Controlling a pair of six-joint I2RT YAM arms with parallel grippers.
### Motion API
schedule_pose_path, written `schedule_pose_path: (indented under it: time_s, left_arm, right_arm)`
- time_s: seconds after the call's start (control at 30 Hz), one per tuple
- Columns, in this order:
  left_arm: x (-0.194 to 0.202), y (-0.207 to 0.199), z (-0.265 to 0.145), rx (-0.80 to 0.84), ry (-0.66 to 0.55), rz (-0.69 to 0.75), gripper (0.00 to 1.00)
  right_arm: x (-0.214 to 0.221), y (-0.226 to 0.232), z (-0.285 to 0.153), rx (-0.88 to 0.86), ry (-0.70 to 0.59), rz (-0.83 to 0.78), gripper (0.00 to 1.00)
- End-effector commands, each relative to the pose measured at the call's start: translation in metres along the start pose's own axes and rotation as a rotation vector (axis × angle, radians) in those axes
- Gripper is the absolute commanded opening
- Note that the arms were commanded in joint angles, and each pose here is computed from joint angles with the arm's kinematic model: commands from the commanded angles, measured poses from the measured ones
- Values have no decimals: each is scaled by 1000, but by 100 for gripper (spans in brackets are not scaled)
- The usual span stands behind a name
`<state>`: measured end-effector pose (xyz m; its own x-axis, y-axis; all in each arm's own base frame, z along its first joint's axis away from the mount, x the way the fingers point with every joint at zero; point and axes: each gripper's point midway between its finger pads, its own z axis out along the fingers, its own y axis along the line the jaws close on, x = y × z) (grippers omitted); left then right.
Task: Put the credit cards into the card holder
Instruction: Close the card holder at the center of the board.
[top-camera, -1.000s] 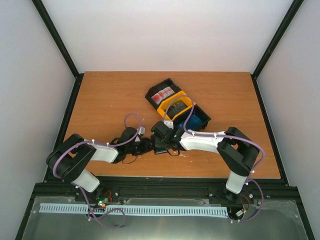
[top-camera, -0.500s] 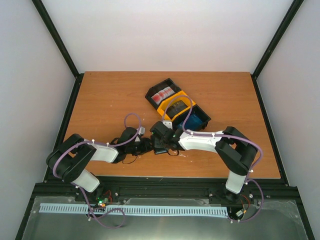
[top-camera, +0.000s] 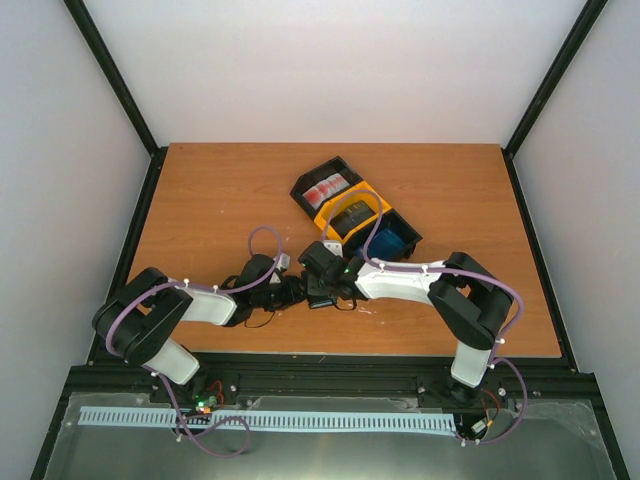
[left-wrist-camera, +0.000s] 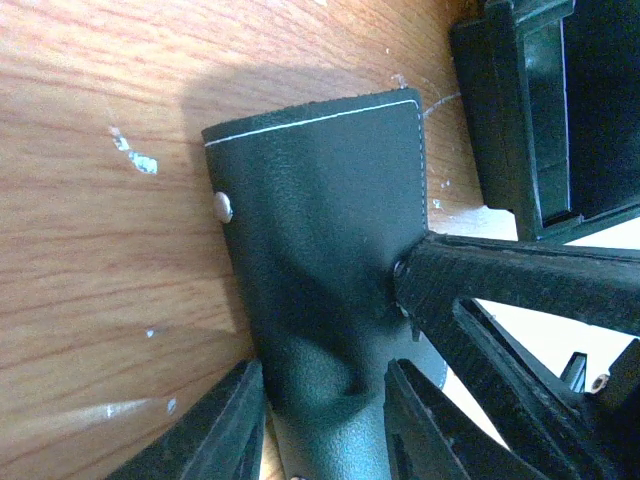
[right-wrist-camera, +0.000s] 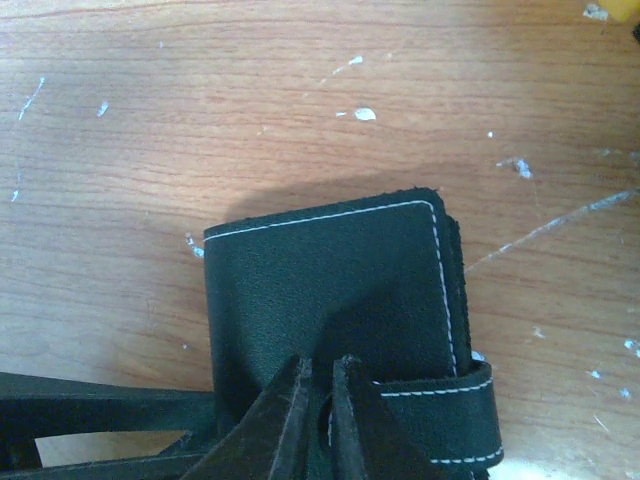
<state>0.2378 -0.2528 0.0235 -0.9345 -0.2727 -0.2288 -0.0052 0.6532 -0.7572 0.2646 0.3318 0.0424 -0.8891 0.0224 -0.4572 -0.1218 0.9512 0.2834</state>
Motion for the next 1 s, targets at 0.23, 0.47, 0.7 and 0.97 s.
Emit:
schedule_pose_path:
  time_s: [0.23, 0.47, 0.7, 0.97]
  left_arm:
    - [34, 63, -4, -223, 93, -80, 36]
    - [34, 63, -4, -223, 93, -81, 36]
    - [34, 63, -4, -221, 93, -79, 36]
    - [35, 63, -4, -220, 95, -80, 36]
  right_arm:
    - [-18, 11, -20, -27, -65, -5, 16]
    - [-15, -2, -30, -13, -84, 36, 18]
    - [2, -11, -25, -30, -48, 98, 22]
    - [3, -6, -16, -51, -46, 112, 24]
